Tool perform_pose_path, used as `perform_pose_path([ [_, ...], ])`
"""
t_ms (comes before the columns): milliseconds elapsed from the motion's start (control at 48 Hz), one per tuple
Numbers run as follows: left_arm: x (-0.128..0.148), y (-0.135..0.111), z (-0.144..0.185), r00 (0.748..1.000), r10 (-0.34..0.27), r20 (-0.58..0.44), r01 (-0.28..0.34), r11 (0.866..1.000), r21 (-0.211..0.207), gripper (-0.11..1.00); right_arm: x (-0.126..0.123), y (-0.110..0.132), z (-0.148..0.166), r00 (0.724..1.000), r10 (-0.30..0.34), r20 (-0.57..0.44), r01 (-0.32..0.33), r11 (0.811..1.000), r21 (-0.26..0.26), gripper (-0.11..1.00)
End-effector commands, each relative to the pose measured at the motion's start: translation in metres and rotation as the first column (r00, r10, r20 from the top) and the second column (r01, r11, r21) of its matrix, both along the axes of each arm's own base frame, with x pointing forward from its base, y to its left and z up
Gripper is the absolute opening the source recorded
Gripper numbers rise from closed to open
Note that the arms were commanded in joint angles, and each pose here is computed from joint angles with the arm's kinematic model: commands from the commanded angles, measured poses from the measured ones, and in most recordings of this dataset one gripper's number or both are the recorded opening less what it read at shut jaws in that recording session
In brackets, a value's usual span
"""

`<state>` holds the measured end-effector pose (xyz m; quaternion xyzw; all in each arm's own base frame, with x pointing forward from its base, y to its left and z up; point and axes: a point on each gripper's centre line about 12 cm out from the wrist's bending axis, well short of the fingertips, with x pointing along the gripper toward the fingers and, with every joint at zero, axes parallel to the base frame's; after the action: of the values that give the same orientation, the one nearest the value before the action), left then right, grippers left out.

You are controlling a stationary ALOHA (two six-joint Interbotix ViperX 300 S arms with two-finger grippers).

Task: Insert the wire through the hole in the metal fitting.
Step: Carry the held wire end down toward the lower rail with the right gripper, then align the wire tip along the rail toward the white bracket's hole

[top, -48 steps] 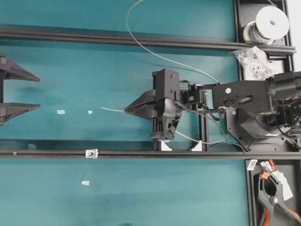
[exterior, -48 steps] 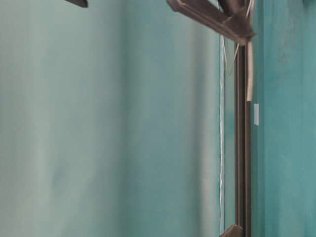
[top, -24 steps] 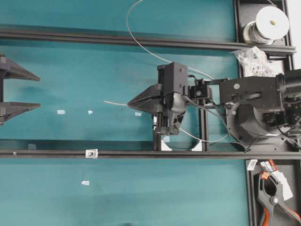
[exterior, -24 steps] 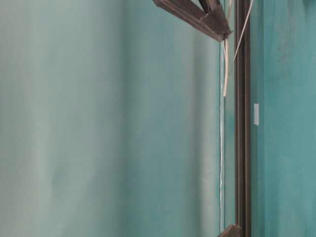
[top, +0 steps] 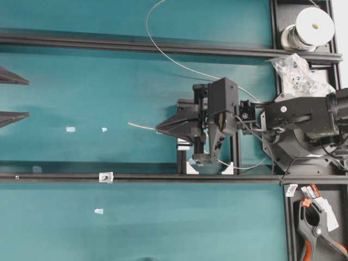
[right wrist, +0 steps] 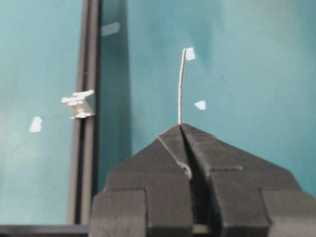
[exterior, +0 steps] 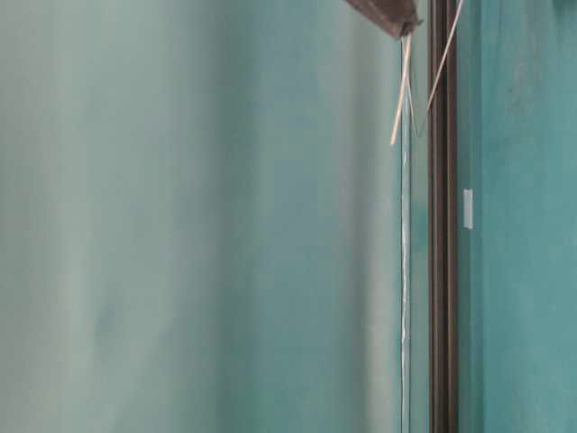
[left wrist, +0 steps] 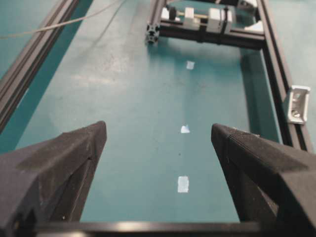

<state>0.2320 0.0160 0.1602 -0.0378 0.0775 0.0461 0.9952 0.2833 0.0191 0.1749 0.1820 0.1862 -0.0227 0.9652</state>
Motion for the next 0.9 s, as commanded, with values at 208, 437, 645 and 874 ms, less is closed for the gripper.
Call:
perform_pose_path([
  [208, -0.007, 0.000, 0.006, 0.999, 0.004, 0.034, -0.003, 1.000, -0.006, 0.72, 0.000, 0.022, 0.010, 0.996, 0.040, 0.086, -0.043, 0.998, 0.038, 0.01],
  [437, -0.010, -0.005, 0.000, 1.000, -0.010, 0.021, 0.011, 0.998, -0.055, 0.72, -0.006, 0.035, -0.011, 0.998, 0.009, 0.066, -0.015, 0.996, 0.091, 0.01],
  [645, -0.015, -0.014, -0.002, 0.998, -0.048, 0.034, 0.051, 0.996, -0.072, 0.72, -0.007, 0.049, -0.026, 0.998, -0.025, 0.056, 0.022, 0.998, 0.063, 0.01],
  [874, -0.016, -0.022, -0.002, 0.993, -0.084, 0.079, 0.089, 0.994, -0.070, 0.63, -0.014, 0.061, -0.035, 0.997, -0.069, 0.046, 0.067, 0.997, 0.046, 0.01],
])
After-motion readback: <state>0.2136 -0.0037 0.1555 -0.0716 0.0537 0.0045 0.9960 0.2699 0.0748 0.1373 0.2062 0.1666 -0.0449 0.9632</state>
